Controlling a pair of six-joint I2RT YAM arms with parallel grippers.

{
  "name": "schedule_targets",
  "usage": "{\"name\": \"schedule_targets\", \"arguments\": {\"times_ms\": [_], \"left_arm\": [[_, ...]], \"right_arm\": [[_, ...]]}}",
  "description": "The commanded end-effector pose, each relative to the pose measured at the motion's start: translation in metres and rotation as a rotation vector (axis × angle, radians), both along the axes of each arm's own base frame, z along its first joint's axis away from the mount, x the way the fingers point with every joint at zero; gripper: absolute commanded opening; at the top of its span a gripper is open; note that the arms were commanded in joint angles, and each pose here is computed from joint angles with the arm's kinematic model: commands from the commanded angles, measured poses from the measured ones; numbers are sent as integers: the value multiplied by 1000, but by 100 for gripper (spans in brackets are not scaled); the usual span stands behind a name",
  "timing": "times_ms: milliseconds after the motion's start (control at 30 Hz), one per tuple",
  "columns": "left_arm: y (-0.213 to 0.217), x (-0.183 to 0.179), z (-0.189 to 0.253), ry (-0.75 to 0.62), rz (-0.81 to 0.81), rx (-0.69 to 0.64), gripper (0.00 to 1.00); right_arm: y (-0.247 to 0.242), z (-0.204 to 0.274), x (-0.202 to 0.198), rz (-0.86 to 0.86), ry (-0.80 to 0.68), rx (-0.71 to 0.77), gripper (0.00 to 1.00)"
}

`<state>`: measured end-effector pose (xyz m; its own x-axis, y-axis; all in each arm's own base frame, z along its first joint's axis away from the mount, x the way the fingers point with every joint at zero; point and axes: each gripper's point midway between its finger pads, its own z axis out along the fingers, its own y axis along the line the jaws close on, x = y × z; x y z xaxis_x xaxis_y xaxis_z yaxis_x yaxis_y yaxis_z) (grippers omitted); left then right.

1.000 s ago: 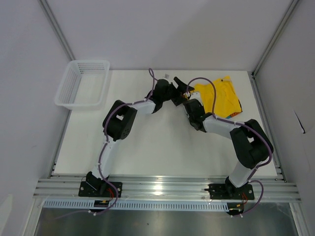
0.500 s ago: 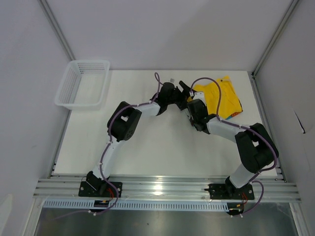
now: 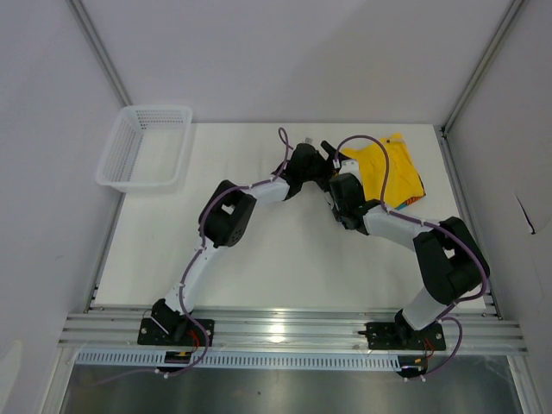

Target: Fold and stack the shorts

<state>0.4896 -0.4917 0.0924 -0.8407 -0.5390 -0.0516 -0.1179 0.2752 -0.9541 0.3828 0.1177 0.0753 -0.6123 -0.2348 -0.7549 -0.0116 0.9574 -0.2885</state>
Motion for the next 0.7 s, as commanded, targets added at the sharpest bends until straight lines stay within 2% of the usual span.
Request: {"name": "schedule_targets", "arguments": {"times_ms": [0,300,667], "left_arm": [[-8,-2,-1,22,20,20,99],[-18,19,-4,-13,93,-19,99],[-7,46,27,-183,221,-88,99]], "right_arm": [[3,26,9,-10,-87,53,0],[6,20,1,11,-74,59,0],[13,11,-4,43,-47,32,0]]}}
